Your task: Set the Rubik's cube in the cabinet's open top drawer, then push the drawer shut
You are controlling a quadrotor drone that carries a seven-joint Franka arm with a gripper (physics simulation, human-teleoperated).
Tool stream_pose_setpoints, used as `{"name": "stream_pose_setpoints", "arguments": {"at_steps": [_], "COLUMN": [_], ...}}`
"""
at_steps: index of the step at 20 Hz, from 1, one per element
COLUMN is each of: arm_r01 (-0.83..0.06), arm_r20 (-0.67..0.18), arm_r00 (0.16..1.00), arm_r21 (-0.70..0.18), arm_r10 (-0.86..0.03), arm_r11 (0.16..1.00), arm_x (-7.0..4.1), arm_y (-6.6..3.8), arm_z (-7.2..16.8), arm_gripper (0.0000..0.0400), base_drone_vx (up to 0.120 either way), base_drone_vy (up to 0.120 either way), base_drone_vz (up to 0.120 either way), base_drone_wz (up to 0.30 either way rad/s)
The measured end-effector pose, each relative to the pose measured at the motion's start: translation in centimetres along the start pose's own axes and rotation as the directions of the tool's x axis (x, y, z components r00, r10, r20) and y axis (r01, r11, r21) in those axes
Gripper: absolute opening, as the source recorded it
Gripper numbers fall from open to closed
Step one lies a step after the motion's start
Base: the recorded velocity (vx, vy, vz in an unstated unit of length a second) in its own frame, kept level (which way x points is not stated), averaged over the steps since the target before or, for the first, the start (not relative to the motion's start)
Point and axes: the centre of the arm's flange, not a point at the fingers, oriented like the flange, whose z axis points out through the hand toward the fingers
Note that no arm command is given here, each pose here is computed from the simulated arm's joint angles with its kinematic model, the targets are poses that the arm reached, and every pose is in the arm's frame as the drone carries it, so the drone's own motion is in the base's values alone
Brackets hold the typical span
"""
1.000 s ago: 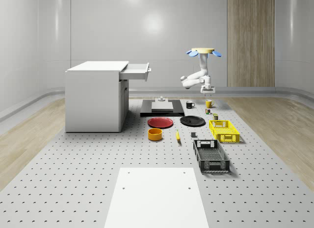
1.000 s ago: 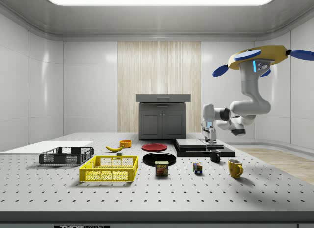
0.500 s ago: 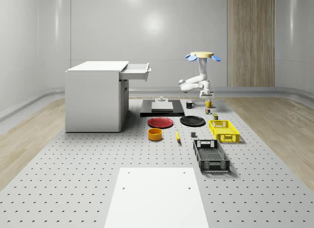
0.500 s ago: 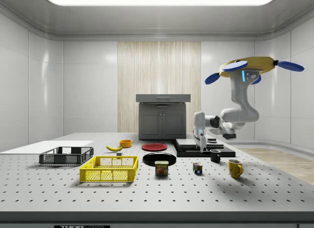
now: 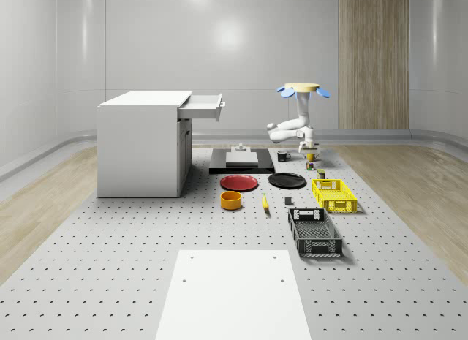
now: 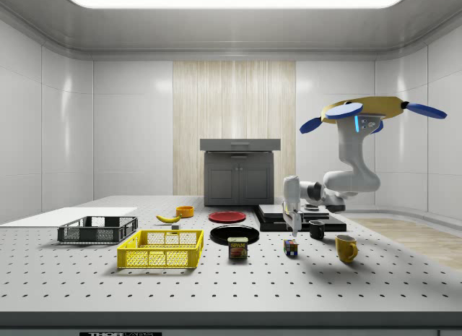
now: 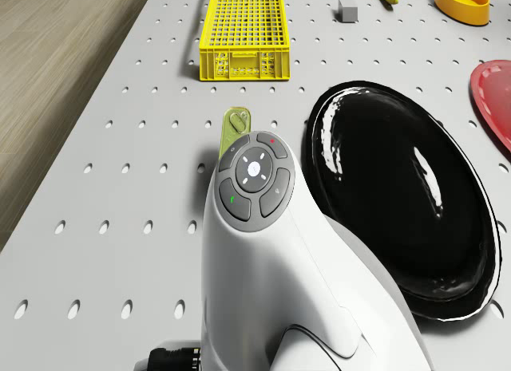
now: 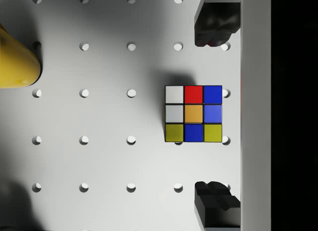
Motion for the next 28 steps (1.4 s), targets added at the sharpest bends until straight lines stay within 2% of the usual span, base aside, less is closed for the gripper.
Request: {"name": "stream_pose_setpoints", "arguments": {"at_steps": [4,7,18,28], "arm_r01": [0.0,0.0,-0.001,-0.001], "arm_r20": [0.0,0.0,0.0,0.0], "arm_r00": [1.0,1.0,1.0,1.0], "arm_r21": [0.0,0.0,0.0,0.0], "arm_r10": [0.0,0.0,0.001,0.001], "arm_r11": [1.0,1.0,1.0,1.0], "arm_x": [0.0,0.0,0.0,0.9], "arm_y": [0.0,0.0,0.0,-0.8], "arm_z": [0.0,0.5,4.7,5.9], "arm_gripper": [0.04,0.04,0.04,0.04], "base_drone_vx": [0.0,0.0,0.0,0.0], "base_drone_vy": [0.0,0.0,0.0,0.0], "base_drone_vz": [-0.08,0.0,0.0,0.0], "base_drone_wz": [0.0,0.0,0.0,0.0]}}
